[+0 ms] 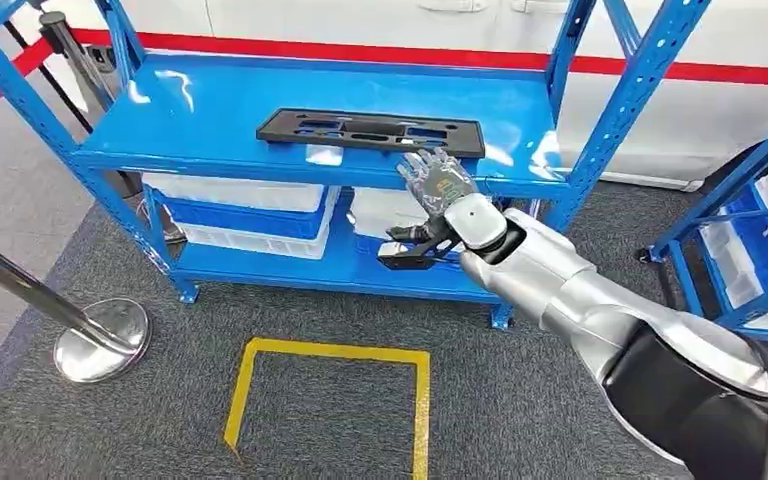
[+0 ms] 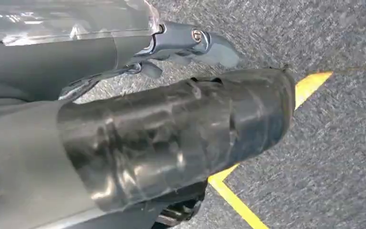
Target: Take the parts from the cabinet and place them on the table.
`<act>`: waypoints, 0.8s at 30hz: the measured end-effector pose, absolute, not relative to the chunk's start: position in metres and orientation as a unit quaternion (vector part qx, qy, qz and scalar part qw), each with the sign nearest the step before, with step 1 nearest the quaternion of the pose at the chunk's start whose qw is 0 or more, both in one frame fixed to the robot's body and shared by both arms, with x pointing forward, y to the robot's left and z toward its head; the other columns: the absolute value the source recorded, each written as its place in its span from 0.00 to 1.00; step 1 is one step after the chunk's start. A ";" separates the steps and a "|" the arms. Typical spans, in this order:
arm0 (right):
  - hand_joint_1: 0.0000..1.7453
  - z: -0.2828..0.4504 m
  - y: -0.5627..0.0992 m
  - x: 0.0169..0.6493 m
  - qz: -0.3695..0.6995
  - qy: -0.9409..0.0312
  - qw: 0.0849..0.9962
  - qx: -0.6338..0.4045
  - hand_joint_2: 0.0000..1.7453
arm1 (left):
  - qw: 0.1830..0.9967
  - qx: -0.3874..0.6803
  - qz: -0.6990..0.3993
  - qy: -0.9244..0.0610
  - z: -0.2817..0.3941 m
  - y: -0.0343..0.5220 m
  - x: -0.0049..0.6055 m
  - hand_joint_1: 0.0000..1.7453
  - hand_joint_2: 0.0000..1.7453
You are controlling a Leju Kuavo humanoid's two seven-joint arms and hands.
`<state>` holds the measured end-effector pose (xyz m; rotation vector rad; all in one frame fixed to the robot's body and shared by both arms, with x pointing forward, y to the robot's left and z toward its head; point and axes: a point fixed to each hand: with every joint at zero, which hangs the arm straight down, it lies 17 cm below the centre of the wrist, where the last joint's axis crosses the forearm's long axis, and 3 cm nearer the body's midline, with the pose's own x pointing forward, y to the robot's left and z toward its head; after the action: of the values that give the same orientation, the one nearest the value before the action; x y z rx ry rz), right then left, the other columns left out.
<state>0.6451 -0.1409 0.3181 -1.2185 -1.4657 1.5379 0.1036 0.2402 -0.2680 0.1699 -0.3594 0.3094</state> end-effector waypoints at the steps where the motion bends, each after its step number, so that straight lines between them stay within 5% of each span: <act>1: 0.00 0.319 -0.142 0.645 0.590 -0.563 0.339 -0.469 0.00 | 0.969 0.087 0.150 -0.177 -0.268 0.241 0.101 0.00 0.00; 24: 0.00 0.322 -0.149 0.646 0.593 -0.554 0.337 -0.477 0.00 | 0.968 0.106 0.133 -0.184 -0.267 0.249 0.103 0.00 0.00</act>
<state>0.6464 -0.1491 0.3218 -1.2432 -1.4439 1.5465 0.1034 0.2489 -0.2674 0.2147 -0.3715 0.2688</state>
